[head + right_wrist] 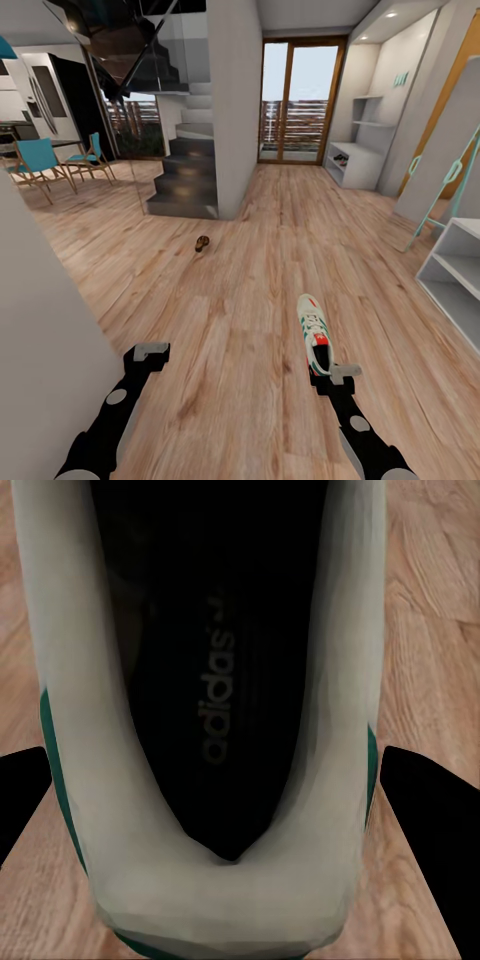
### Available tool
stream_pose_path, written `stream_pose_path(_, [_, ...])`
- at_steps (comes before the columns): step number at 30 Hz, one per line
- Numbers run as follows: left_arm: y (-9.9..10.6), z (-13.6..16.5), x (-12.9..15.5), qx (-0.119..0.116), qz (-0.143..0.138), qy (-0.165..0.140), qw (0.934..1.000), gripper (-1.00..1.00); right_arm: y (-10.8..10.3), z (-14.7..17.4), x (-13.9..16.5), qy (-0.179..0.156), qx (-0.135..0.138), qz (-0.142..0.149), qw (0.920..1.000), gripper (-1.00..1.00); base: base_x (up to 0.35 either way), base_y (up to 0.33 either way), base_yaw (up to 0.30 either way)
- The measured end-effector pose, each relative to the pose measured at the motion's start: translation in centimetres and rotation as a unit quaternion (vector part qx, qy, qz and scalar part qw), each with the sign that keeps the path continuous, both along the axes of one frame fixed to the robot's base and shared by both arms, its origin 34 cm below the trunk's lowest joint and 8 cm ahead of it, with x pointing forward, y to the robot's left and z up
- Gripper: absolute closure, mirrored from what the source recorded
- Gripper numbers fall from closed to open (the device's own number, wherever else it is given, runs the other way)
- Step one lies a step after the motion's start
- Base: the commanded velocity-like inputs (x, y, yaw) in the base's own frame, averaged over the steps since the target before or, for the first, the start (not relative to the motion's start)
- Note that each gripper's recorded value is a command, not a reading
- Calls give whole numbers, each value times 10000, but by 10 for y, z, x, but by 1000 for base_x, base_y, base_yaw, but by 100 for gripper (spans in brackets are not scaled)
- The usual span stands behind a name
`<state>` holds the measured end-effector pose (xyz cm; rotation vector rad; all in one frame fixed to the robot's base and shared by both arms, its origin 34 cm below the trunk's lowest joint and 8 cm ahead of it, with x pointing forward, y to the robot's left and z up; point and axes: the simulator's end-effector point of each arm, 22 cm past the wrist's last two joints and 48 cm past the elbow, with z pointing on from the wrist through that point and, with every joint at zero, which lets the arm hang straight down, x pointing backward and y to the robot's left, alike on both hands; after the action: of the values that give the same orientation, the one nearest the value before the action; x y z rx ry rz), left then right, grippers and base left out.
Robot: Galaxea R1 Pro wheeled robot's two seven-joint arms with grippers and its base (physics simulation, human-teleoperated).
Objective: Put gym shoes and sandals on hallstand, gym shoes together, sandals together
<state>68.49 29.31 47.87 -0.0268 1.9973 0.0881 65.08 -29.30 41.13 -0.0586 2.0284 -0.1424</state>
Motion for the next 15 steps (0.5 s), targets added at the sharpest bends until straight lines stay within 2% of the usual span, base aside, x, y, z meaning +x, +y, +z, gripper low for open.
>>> stream_pose_path(15, [0, 0, 0, 0, 0, -1, 10000, -100, 0, 0, 0, 3, 0, 0, 10000, 100, 338, 0, 0])
